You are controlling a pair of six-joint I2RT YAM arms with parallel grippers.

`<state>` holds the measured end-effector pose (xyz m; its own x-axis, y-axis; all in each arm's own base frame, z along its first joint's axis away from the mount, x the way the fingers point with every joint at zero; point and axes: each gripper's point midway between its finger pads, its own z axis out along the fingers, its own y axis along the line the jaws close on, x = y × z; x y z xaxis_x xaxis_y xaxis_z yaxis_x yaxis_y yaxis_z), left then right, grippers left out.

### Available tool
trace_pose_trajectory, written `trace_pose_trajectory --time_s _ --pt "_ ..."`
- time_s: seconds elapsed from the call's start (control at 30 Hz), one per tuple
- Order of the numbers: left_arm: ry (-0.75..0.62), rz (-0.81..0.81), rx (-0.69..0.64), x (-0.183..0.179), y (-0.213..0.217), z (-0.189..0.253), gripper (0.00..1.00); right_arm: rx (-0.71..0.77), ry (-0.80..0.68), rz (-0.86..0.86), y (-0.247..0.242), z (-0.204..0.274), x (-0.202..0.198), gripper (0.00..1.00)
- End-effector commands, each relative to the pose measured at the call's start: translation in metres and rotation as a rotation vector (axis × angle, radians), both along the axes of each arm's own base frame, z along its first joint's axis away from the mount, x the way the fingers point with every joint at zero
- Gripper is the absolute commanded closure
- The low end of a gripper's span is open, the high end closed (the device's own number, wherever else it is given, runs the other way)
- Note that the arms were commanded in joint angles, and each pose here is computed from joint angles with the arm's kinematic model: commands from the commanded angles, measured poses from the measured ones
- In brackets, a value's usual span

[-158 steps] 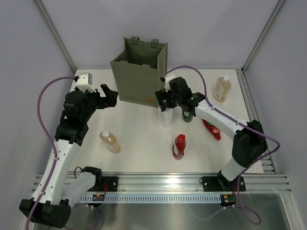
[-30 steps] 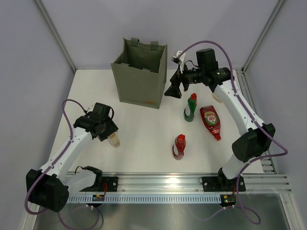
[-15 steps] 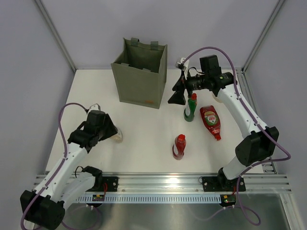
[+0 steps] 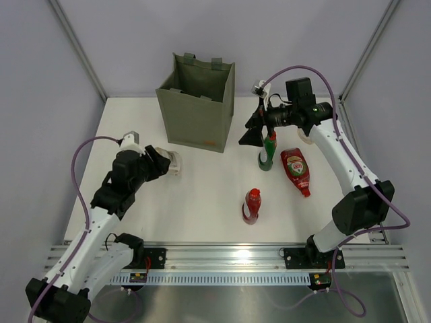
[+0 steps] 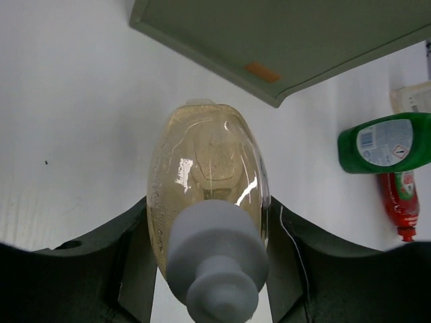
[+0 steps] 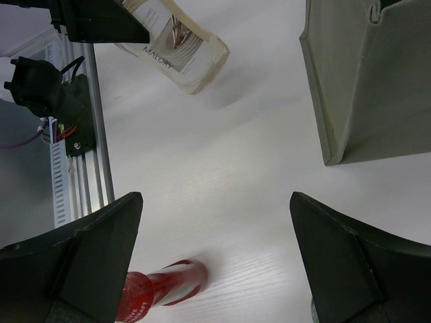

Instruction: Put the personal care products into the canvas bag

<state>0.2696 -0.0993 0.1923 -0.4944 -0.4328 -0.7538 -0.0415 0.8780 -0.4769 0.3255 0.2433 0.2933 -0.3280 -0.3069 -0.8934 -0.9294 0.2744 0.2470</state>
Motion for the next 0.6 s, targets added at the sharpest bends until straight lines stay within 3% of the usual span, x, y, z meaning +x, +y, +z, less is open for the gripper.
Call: trace_pose_trajectory --time_s 0.0,0.33,0.57 --pt "-0.424 -0.039 -0.236 0.023 -0.022 0.154 1.00 0.041 -0.040 -0.005 -0.004 0.022 -0.006 0.01" --pt "-0.545 -0.124 -0.460 0.041 -0.047 0.285 1.00 0.060 -0.030 -0.054 -0.015 0.029 0.003 0.01" --pt "-0.629 -0.145 -0.517 0.089 -0.062 0.348 1.00 0.067 -0.014 -0.075 -0.022 0.028 0.003 0.01"
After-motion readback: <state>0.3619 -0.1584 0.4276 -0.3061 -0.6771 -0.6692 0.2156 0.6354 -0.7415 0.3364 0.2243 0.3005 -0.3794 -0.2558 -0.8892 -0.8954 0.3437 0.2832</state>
